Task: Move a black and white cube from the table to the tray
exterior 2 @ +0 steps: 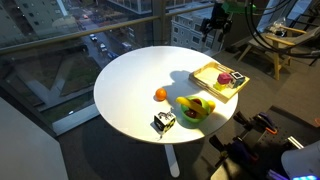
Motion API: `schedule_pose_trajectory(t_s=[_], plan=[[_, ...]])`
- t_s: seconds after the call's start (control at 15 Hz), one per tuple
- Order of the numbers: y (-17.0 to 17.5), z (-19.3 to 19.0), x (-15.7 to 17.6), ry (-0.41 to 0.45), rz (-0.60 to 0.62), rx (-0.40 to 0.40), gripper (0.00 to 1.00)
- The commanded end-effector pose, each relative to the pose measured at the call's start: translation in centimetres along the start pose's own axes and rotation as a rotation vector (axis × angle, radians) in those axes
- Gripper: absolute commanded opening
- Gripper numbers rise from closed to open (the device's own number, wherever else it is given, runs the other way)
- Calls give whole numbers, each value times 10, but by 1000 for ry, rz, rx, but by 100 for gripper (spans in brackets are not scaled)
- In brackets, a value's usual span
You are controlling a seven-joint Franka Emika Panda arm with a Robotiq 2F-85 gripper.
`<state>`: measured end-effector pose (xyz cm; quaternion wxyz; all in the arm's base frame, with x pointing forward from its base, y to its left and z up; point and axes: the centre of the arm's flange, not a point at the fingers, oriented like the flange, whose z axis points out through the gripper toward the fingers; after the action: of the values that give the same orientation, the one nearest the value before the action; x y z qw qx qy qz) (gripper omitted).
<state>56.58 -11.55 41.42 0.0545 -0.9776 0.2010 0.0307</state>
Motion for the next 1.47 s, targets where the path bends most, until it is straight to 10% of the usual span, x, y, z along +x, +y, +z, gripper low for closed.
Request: schedule_pose_trajectory(t_s=[0.0, 1.4], plan=[[-10, -33, -8, -2, -56, -20, 100], [-39, -124, -33, 132, -200, -64, 100]])
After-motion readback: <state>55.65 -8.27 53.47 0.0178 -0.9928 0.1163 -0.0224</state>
